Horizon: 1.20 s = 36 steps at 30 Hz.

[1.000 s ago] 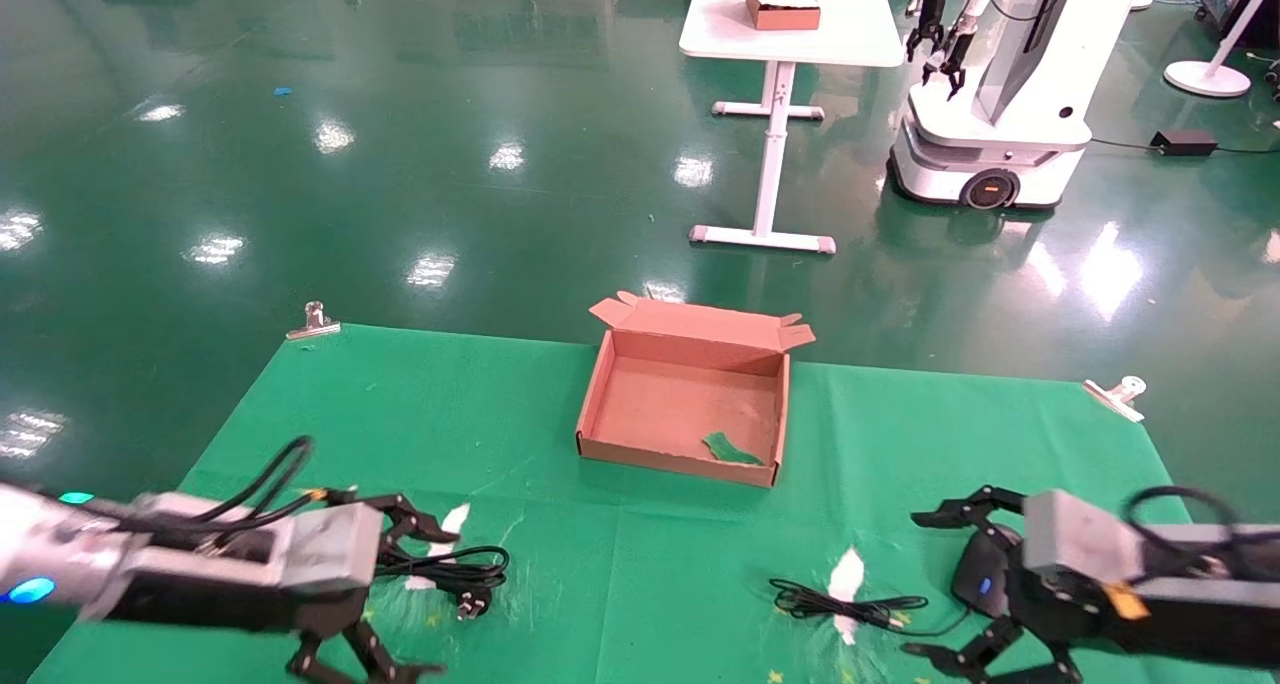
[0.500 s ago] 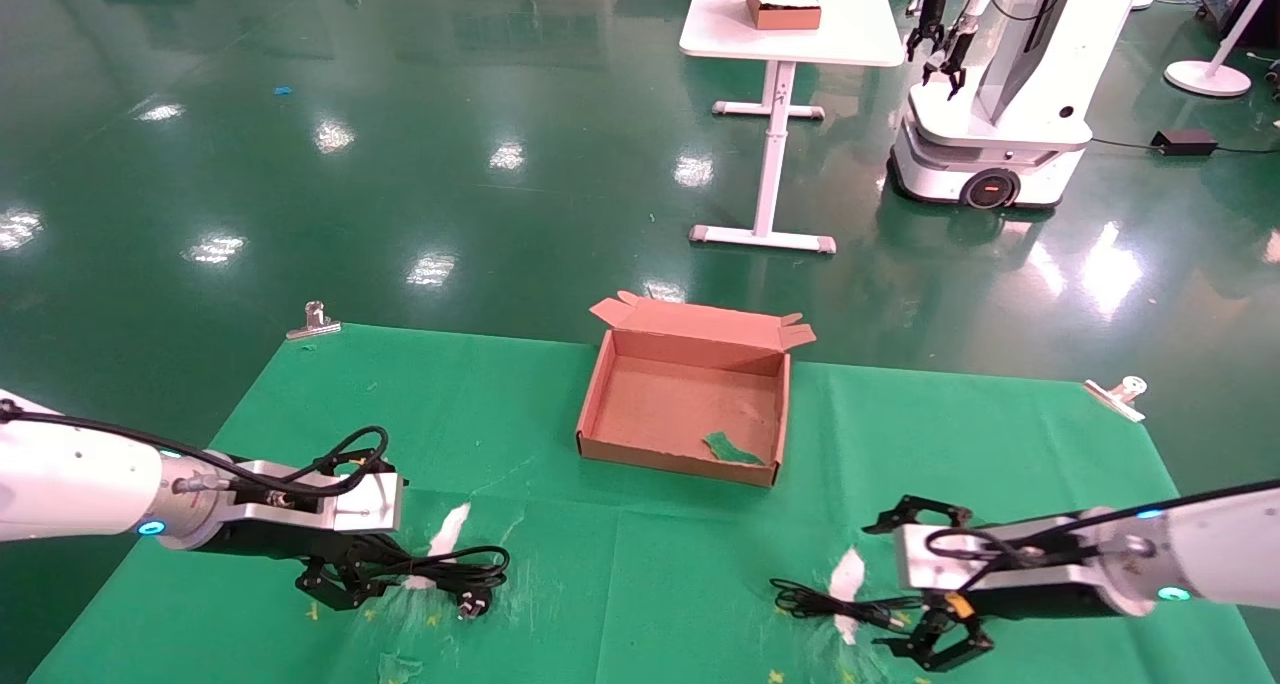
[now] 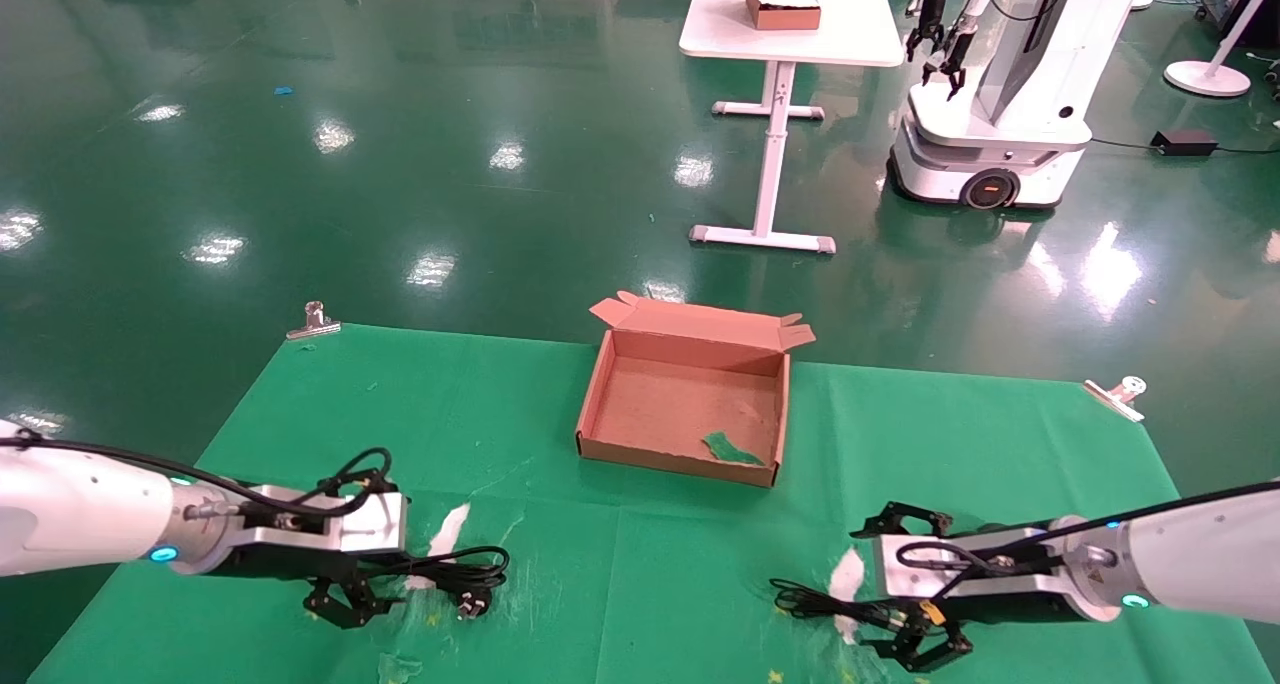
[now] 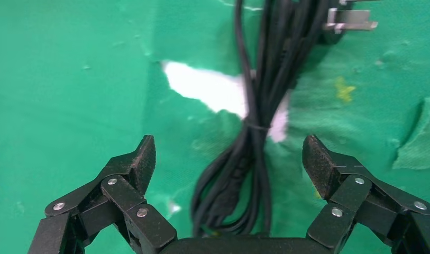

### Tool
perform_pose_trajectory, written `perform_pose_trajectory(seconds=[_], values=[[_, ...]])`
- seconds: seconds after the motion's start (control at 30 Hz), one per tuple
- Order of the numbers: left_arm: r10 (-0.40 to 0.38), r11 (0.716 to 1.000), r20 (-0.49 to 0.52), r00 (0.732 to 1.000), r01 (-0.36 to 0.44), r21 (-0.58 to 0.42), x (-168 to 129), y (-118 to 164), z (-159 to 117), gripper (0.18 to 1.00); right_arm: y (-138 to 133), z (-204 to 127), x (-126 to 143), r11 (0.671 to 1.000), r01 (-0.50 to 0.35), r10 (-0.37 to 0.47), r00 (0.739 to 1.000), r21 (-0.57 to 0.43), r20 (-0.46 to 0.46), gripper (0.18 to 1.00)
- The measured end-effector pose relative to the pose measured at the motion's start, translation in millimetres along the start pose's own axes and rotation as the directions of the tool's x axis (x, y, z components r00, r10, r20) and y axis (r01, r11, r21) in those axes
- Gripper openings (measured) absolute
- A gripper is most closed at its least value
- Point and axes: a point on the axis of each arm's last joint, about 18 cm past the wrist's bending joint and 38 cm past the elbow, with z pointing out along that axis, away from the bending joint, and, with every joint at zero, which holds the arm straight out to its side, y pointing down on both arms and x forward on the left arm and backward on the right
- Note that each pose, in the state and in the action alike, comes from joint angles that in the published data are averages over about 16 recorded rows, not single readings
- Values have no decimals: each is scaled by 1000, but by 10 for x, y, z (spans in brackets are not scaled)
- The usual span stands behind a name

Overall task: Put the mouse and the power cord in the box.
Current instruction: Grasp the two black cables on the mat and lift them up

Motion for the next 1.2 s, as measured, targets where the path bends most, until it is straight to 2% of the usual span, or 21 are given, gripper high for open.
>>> perform_pose_trajectory(seconds=[0.4,0.53,0.73,1.2], values=[[-3,1000,4,1000,3,2,-7,9,-12,951,0,1,5,1000,1,-1,1000,-1,-1,930],[-3,1000,3,1000,3,3,-4,5,-9,917,-1,-1,4,1000,2,-2,1000,0,-2,875],[-2,1000,2,1000,2,4,-1,1,-6,826,-1,-2,2,1000,2,-2,1000,2,-2,772],[-2,1000,1,1000,2,5,2,-1,-4,508,-2,-4,2,1000,2,-2,1000,3,-2,459]])
